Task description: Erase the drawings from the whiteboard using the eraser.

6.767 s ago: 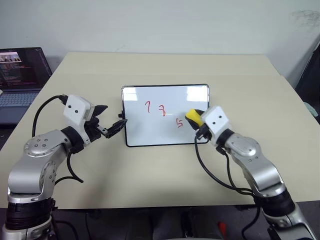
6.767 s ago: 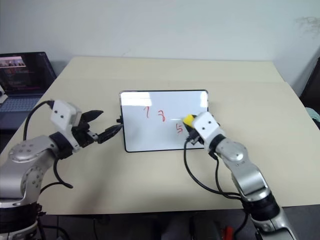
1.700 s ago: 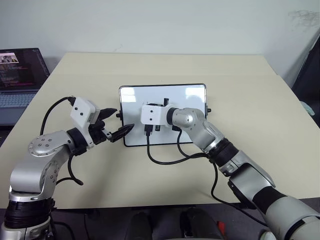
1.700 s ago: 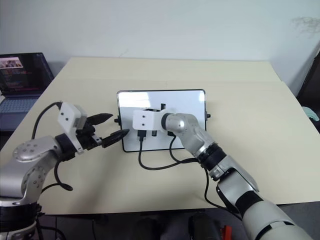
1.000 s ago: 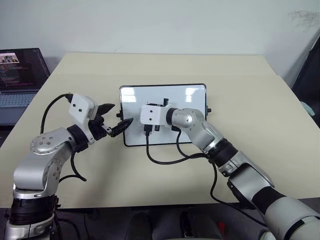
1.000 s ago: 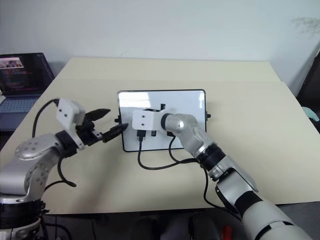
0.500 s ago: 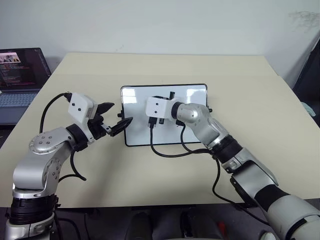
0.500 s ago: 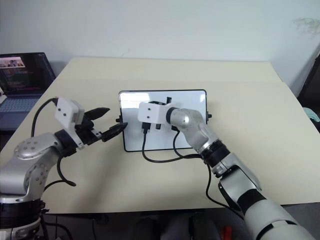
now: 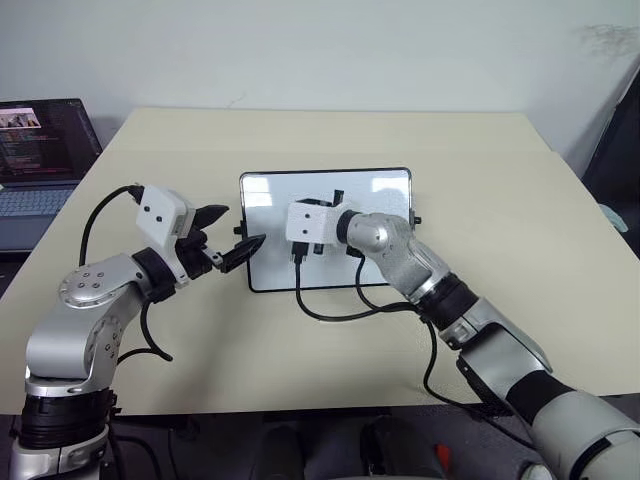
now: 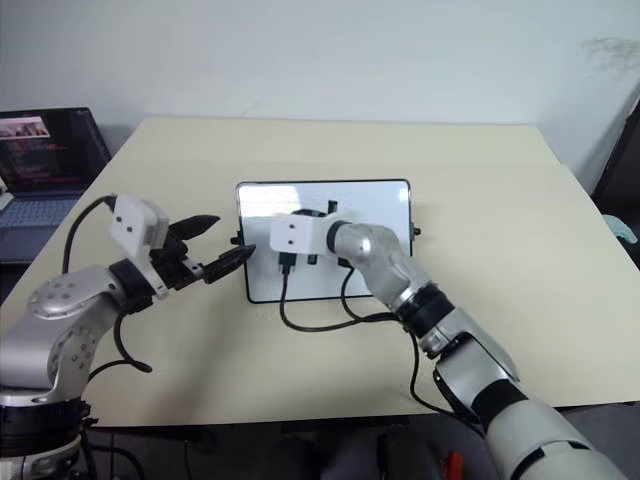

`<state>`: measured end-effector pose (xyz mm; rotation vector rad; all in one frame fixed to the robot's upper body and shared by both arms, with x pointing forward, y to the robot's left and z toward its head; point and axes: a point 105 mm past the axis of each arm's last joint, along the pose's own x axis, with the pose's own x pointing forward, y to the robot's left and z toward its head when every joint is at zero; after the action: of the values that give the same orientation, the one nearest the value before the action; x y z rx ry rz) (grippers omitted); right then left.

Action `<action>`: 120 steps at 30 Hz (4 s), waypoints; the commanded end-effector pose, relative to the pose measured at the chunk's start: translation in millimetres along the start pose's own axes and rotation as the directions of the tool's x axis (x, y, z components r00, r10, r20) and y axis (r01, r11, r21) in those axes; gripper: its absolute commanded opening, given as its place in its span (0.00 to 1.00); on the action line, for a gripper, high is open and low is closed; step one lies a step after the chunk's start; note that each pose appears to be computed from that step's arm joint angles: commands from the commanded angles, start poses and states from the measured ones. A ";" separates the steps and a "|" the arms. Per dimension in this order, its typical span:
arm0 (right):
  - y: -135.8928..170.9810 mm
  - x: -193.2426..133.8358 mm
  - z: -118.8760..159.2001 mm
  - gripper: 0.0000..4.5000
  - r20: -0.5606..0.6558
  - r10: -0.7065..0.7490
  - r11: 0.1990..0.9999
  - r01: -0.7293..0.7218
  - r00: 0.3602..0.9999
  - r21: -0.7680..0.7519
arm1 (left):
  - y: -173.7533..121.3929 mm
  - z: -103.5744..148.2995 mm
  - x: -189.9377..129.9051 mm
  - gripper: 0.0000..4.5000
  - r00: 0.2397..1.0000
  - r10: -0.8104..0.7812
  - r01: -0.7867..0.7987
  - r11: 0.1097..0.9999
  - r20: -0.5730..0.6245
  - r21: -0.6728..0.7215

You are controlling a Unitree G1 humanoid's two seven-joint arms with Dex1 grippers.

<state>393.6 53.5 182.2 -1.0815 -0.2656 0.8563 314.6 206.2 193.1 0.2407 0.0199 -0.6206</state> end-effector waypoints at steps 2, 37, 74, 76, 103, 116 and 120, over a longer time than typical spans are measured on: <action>-8.6 -2.2 -22.6 0.29 -0.077 -0.039 0.999 0.040 0.996 0.016 | 1.8 11.6 -2.2 1.00 0.999 0.009 -0.010 0.999 0.041 0.030; 6.5 -130.4 -16.8 0.29 0.170 -0.085 0.809 -0.031 0.982 0.588 | -15.2 5.4 1.9 1.00 0.993 0.007 -0.007 1.000 0.120 -0.006; -20.4 -48.8 -9.0 0.29 0.112 -0.281 0.934 0.245 0.953 0.262 | -32.0 -11.9 9.1 1.00 0.997 -0.042 0.040 0.999 0.066 0.031; -9.6 -42.5 -13.5 0.29 0.094 -0.239 0.943 0.207 0.966 0.261 | -32.1 -11.5 9.0 1.00 0.997 -0.041 0.039 0.999 0.067 0.033; 29.7 -35.3 -46.6 0.29 -0.056 0.004 0.985 0.006 0.998 0.171 | -30.4 -11.4 6.9 1.00 0.997 -0.025 0.023 0.999 0.071 0.032; -0.5 -37.4 -51.0 0.29 -0.110 -0.131 0.989 0.137 0.985 0.049 | -27.5 -9.6 8.3 1.00 0.997 -0.028 0.025 0.999 0.077 0.032; -1.5 -39.7 -60.8 0.29 -0.142 -0.117 0.990 0.126 0.983 0.058 | -28.0 -9.8 8.8 1.00 0.996 -0.029 0.027 0.999 0.079 0.030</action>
<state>393.9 3.2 177.8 -1.0319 -0.2746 0.7121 306.4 182.7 165.6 0.2245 -0.0154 -0.6530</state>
